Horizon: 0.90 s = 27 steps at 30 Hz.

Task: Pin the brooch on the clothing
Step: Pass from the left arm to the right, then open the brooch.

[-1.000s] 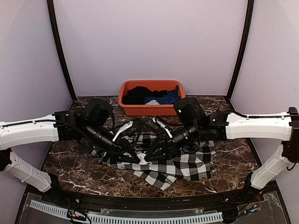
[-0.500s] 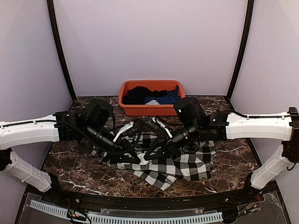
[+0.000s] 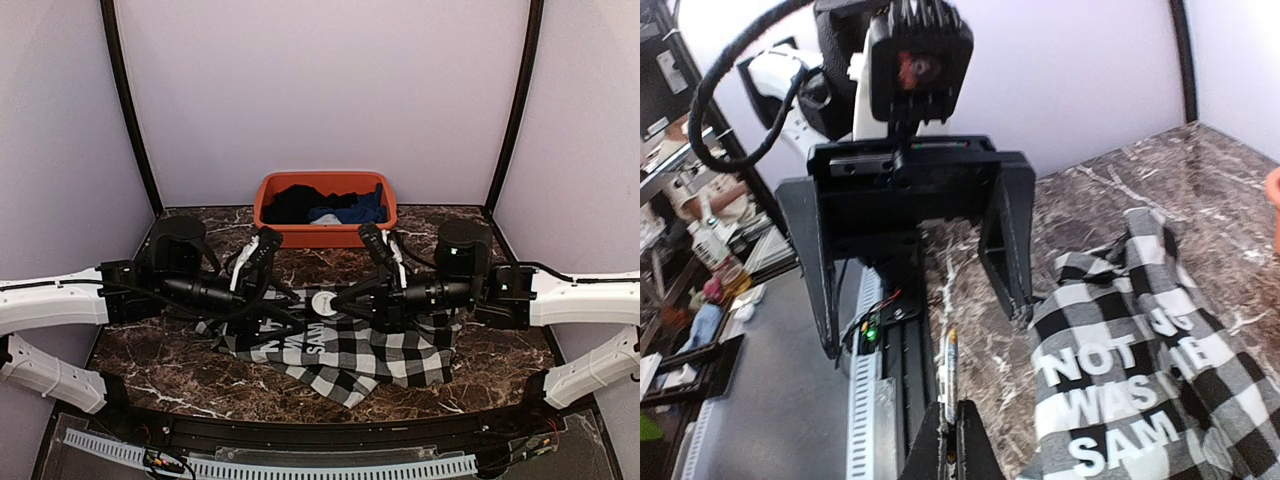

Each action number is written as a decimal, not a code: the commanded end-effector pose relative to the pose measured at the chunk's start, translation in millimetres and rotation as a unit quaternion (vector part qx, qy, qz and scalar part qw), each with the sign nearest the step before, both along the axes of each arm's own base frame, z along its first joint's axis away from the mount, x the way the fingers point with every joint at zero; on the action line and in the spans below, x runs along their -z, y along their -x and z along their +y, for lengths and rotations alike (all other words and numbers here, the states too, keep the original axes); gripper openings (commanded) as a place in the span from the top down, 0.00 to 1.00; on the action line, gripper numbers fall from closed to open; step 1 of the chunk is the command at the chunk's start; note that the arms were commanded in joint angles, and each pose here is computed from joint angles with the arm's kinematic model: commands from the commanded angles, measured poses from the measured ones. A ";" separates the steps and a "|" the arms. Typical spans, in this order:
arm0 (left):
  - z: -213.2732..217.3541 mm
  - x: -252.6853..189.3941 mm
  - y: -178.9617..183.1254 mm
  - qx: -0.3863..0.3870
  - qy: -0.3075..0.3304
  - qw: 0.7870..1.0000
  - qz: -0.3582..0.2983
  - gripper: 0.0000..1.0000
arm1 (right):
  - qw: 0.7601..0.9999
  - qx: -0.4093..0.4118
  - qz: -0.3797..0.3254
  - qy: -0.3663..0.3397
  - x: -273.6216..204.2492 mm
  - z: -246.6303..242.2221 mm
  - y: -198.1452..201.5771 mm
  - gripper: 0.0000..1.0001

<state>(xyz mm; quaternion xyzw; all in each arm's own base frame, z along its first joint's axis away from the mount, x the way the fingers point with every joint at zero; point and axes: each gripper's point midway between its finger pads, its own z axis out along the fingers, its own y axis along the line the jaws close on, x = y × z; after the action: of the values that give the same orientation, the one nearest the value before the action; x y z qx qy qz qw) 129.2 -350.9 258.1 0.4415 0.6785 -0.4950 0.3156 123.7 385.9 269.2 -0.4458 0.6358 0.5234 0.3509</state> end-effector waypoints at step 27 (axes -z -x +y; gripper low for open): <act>-68.8 -25.1 -45.0 0.004 0.181 0.977 0.111 0.55 | 0.956 0.241 -0.038 -0.164 -6.4 -48.8 -28.3 1.00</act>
<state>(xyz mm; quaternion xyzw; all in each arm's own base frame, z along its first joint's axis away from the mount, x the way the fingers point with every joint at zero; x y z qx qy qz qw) 175.1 -418.5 265.1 0.3255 0.6340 -0.6298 0.3090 153.0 342.1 267.6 -0.2490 0.6294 0.4956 0.5442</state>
